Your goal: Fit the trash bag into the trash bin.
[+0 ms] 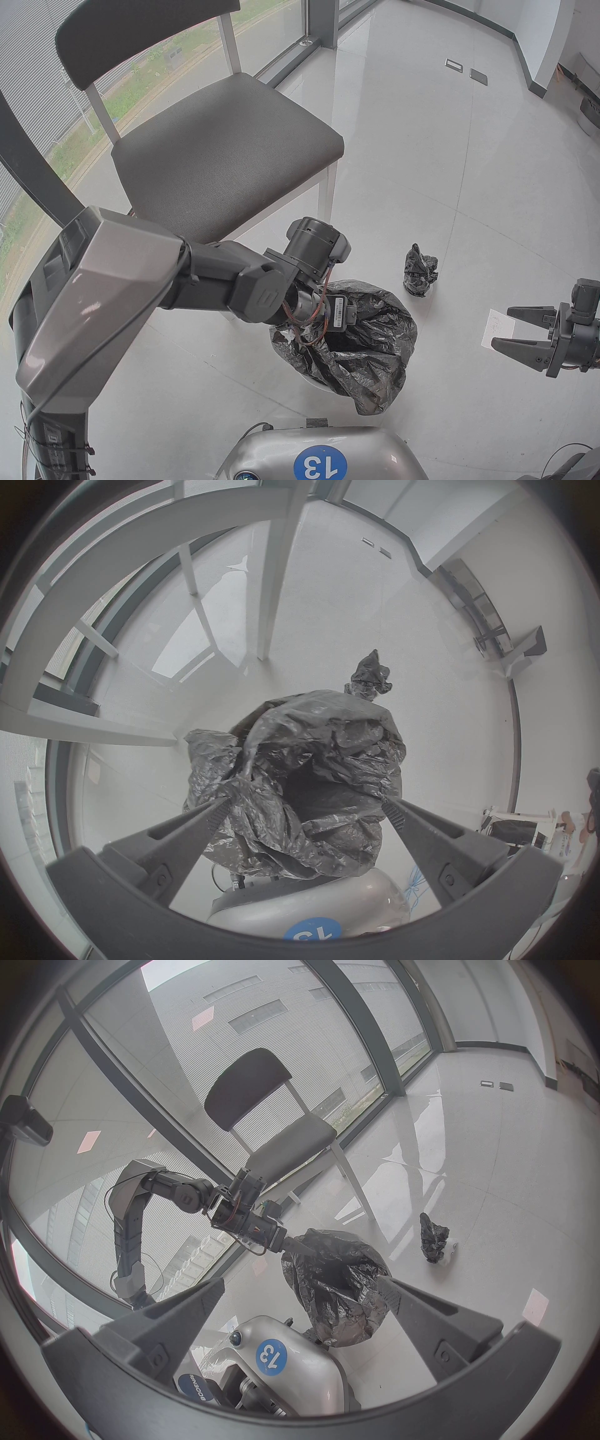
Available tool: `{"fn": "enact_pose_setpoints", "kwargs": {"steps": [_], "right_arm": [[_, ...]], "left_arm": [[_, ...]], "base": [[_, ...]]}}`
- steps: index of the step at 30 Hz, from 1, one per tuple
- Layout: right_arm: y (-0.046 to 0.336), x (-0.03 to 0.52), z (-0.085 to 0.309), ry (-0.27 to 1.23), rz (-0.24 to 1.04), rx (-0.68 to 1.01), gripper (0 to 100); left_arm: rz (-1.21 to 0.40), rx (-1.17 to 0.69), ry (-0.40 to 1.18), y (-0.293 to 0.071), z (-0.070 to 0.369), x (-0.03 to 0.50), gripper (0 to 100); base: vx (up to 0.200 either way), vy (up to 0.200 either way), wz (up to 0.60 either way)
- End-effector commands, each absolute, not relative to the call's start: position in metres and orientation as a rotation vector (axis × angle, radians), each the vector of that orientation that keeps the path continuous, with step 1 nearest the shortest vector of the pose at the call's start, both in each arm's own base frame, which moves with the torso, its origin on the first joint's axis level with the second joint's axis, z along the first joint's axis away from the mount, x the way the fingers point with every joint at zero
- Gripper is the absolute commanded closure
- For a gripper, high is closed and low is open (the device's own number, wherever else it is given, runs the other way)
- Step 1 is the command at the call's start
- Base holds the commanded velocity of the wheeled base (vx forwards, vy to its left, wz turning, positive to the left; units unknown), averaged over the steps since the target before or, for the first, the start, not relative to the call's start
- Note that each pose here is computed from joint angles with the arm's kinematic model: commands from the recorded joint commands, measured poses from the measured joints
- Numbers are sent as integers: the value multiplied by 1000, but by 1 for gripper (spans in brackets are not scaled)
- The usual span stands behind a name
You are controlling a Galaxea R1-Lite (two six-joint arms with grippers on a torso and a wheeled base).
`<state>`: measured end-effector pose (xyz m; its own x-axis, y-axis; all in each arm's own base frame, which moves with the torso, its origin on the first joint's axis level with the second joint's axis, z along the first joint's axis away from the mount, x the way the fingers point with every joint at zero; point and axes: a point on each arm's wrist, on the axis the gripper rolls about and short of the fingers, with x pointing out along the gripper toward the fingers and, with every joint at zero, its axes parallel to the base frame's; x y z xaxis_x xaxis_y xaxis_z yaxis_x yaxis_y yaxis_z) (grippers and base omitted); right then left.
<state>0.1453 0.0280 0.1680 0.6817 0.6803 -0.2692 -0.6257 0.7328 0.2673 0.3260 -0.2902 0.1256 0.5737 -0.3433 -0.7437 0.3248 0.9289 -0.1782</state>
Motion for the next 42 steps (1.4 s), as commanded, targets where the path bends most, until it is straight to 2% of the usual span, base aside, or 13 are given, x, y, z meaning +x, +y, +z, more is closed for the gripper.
{"fn": "enact_pose_setpoints", "kwargs": {"steps": [1,8,16,25,35,42], "right_arm": [[28,148,168,369,737,161,0],[29,151,166,382,735,163,0],[29,159,168,389,734,165,0],[31,168,172,387,738,164,0],[31,170,169,399,735,168,0],[29,170,169,398,727,171,0]], "left_arm": [[-376,-26,881,-284,126,329,0],[-365,-20,895,-269,132,317,0],[-325,-18,909,-252,122,328,0],[-343,3,946,-269,93,330,0],[-427,3,895,-306,89,326,0],[-433,14,903,-312,81,323,0]], "base": [[0,0,0],[0,0,0],[0,0,0],[0,0,0],[0,0,0],[0,0,0]]}}
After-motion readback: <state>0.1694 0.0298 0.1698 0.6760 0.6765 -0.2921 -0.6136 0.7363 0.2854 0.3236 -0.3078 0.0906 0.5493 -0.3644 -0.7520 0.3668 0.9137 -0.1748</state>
